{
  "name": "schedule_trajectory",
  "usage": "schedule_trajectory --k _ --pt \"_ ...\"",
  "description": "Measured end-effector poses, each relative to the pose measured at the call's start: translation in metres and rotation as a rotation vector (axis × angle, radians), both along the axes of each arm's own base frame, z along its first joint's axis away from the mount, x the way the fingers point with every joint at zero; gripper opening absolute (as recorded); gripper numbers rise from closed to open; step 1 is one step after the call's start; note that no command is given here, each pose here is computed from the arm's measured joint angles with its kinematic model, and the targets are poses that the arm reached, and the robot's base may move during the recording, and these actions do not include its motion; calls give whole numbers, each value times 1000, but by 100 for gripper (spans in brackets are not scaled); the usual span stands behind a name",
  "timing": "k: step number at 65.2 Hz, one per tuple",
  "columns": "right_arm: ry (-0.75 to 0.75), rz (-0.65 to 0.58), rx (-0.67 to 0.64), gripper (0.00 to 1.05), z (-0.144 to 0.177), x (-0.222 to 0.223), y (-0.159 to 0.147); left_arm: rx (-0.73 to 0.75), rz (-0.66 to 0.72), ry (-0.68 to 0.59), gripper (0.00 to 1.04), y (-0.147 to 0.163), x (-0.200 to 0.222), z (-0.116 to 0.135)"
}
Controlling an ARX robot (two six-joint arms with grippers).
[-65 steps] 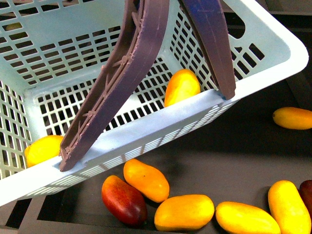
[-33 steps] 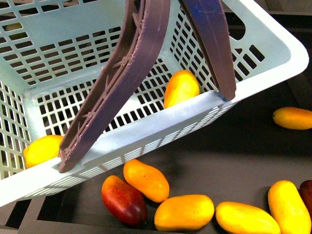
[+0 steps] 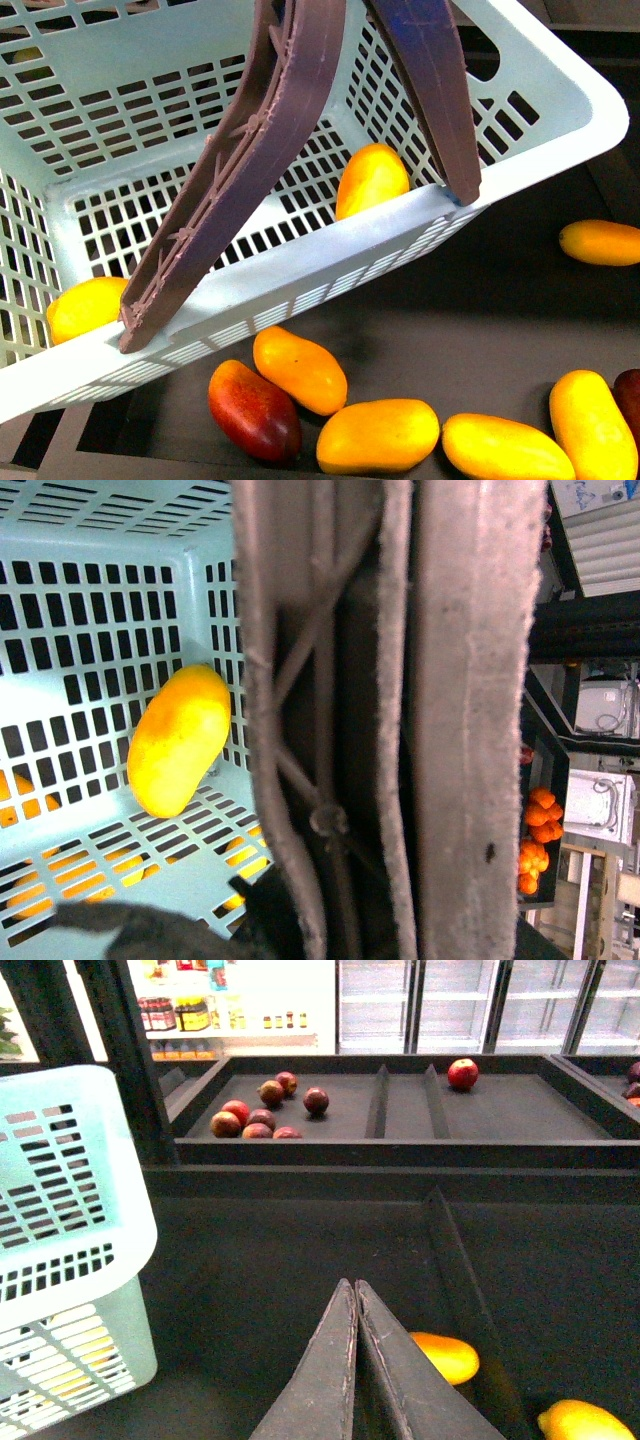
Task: Pick lemon and mango into basket
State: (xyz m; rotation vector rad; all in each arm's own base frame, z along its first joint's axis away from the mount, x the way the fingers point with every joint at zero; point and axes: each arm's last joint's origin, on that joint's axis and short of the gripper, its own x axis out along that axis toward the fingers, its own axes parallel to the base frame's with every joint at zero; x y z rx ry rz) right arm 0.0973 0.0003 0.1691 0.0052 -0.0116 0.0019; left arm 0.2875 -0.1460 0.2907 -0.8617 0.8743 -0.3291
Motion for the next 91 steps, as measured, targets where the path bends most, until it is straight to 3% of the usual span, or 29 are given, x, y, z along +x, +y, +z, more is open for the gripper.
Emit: schedule_trajectory --k 10,46,91 --pt "0 0 -2 3 0 0 0 -1 -2 1 14 0 0 0" --pt "0 -4 -1 96 0 0 0 -6 -22 3 14 -3 -2 0" --pt "-1 0 -2 96 0 0 0 1 -1 -1 14 0 0 0"
